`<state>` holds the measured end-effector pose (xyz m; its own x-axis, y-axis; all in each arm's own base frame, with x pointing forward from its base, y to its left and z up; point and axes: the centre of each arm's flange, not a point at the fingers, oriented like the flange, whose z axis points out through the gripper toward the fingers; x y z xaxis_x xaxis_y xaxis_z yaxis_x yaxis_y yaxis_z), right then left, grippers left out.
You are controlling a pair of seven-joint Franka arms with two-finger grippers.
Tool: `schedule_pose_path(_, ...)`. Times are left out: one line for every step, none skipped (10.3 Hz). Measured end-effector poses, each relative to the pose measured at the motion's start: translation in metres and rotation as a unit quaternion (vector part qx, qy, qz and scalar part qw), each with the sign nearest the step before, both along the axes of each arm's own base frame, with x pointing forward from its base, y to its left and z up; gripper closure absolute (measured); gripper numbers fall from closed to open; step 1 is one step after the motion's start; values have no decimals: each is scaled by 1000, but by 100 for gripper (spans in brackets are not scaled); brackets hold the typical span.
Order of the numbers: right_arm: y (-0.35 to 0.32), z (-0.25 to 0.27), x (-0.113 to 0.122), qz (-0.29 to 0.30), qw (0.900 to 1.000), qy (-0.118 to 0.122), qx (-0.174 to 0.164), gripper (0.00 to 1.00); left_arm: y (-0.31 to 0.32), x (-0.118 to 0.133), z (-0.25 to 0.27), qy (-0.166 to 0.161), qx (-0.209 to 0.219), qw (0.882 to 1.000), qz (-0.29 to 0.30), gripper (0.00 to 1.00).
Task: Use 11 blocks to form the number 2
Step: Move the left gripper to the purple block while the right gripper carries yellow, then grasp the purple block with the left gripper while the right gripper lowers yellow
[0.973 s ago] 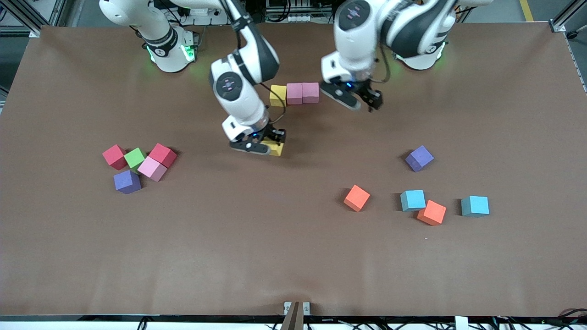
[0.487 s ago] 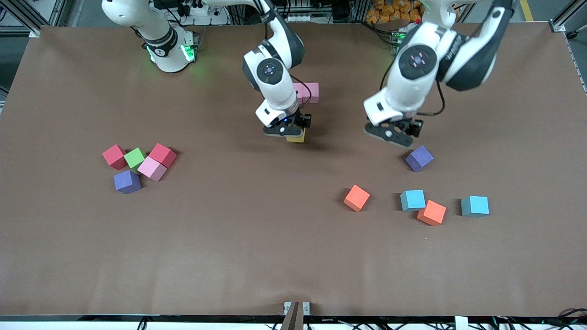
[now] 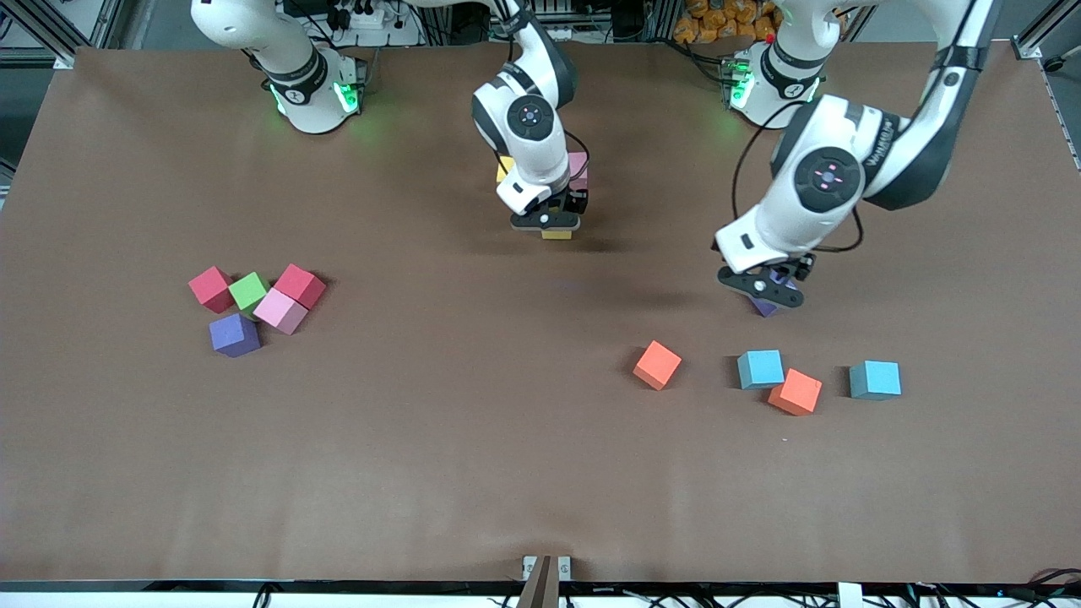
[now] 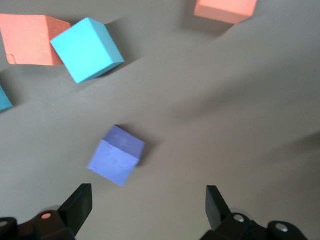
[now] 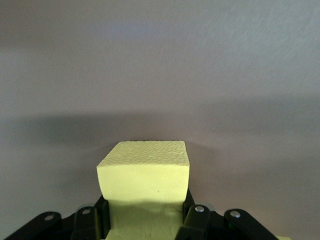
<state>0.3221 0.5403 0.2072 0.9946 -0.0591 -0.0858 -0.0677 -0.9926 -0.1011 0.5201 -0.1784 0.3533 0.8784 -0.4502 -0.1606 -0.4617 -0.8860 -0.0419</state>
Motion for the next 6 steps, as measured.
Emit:
schedule_pose_path(5, -1, -4, -2, 1000, -2, 0, 47, 16, 5, -2, 3, -4, 1000, -21, 0)
schedule_pose_path(8, 0, -5, -6, 1000, -3, 2, 47, 29, 8, -6, 5, -6, 1000, -29, 0)
schedule_pose_path(11, 1, -7, -7, 1000, -3, 2, 47, 42, 11, -14, 2, -10, 999, -34, 0)
schedule_pose_path(12, 1, -9, -8, 1000, -3, 2, 47, 53, 11, -25, 1, -16, 999, -49, 0)
schedule_pose_path(15, 1, -13, -7, 1000, -2, 2, 47, 63, 11, -39, 6, -22, 997, -70, 0)
schedule_pose_path(17, 1, -16, -5, 1000, -2, 2, 47, 70, 12, -50, 14, -27, 995, -92, 0)
